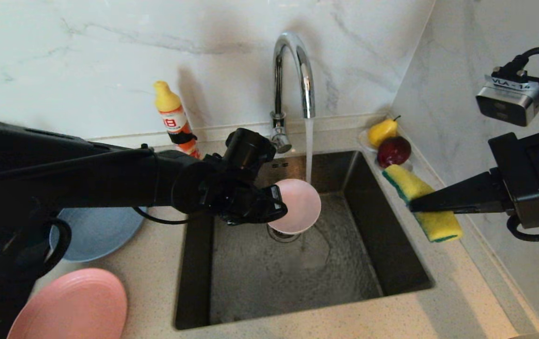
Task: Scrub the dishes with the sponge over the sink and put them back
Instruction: Wash the bowl
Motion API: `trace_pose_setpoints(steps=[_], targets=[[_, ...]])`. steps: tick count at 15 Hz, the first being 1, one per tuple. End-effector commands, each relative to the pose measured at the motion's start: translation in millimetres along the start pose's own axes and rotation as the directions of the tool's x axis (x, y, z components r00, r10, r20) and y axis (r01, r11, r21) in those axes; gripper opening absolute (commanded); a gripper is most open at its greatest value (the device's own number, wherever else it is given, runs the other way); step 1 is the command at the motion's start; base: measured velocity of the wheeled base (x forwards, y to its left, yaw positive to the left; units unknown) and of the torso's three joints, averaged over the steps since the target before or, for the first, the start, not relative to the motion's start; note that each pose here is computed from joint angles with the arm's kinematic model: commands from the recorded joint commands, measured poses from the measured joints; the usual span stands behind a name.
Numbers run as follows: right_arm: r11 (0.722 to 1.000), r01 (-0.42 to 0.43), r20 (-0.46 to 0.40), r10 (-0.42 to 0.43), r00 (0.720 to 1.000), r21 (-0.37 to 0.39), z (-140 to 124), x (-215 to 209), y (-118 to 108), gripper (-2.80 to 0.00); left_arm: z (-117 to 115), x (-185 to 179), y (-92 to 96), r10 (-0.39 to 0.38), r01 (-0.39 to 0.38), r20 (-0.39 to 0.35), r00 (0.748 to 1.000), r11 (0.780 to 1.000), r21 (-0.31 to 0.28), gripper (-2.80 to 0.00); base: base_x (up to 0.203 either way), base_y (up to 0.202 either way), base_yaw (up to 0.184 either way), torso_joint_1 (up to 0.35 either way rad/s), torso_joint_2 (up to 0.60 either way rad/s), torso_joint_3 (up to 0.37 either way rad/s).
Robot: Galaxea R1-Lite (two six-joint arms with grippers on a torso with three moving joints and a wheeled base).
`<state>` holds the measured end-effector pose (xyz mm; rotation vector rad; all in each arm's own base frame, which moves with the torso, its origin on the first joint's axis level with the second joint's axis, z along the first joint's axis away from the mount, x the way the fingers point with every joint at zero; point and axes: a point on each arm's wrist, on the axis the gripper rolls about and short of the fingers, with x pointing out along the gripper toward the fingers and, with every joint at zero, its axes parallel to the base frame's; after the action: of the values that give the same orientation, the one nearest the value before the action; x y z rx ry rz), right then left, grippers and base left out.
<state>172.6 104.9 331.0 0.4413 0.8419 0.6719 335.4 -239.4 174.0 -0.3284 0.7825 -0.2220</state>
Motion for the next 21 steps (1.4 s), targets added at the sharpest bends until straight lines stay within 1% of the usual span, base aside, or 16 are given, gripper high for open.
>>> trace_pose_setpoints(steps=[1,4,7,10,21], targets=[[1.0,-0.002,-0.002,0.002,1.0,0.002,-1,-2,1,-2.8,-4,16,-8.0,0.006,-0.006,0.0,1.0,1.0,0.001,-2.8,0.0,0.0,0.0,0.0,0.0,0.0],[1.0,0.001,-0.007,-0.001,1.0,-0.01,-1,-1,0,-2.8,-4,27,-12.6,0.018,-0.018,0.016,1.0,1.0,-0.002,-2.8,0.0,0.0,0.0,0.0,0.0,0.0],[1.0,-0.001,-0.004,0.001,1.0,-0.011,0,0,0,-2.8,0,38,-16.6,0.039,-0.037,0.051,0.998,0.999,-0.039,-2.8,0.0,0.0,0.0,0.0,0.0,0.0],[1.0,0.003,-0.01,-0.003,1.0,-0.008,0,2,-1,-2.8,9,38,-23.6,0.018,-0.014,0.081,0.997,0.999,-0.051,-2.8,0.0,0.0,0.0,0.0,0.0,0.0],[1.0,0.001,-0.008,-0.001,1.0,-0.015,-3,-1,-1,-2.8,11,41,-24.4,0.019,-0.014,0.085,0.996,0.998,-0.056,-2.8,0.0,0.0,0.0,0.0,0.0,0.0]])
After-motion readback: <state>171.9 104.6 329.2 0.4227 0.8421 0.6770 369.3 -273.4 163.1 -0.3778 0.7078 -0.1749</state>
